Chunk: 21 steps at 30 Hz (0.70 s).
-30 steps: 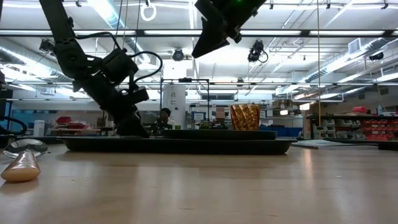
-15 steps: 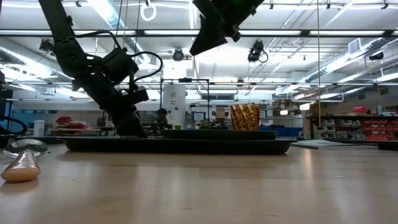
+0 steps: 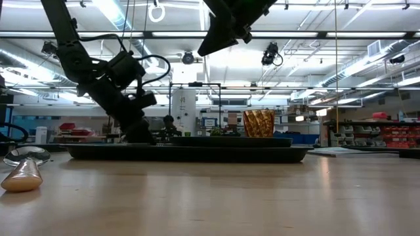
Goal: Pick and place plate/cup/fork/spoon on tray
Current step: Adjust the orange fork
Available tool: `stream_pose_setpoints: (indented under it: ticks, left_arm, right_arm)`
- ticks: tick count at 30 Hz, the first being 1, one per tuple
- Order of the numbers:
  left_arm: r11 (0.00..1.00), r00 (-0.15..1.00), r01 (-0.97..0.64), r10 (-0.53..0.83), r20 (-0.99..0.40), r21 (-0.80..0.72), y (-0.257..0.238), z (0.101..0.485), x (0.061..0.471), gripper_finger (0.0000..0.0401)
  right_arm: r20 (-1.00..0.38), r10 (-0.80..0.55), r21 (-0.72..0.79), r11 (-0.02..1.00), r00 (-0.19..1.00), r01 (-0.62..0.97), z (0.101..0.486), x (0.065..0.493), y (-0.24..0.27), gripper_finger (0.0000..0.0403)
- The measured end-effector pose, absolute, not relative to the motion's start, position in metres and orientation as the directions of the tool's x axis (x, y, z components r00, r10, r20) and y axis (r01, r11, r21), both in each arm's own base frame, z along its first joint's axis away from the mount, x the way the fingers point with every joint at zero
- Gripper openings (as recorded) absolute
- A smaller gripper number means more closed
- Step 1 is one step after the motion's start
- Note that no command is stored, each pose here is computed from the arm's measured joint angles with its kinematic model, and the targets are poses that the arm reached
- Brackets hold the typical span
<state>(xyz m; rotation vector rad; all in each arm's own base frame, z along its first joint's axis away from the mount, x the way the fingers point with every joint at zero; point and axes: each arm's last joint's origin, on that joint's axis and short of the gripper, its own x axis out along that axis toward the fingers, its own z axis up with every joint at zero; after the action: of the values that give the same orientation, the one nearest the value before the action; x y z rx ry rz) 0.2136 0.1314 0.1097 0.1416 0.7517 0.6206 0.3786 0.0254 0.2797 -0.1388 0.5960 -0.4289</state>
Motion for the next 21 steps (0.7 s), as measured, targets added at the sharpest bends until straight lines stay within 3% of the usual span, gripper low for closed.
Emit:
stream_pose_setpoints:
  ticks: [11,21]
  left_arm:
    - [0.803,0.573,-0.505,0.585,-0.574,0.316,0.14,0.112,0.222,0.0068]
    - [0.786,0.44,-0.48,0.599,-0.669,0.389,0.143,0.12,0.222,0.0068]
  right_arm:
    - [-0.502,-0.427,-0.253,0.904,0.752,0.345,0.281,0.379,0.026,0.0025]
    - [-0.503,-0.423,-0.254,0.906,0.754,0.339,0.281,0.379,0.028,0.0025]
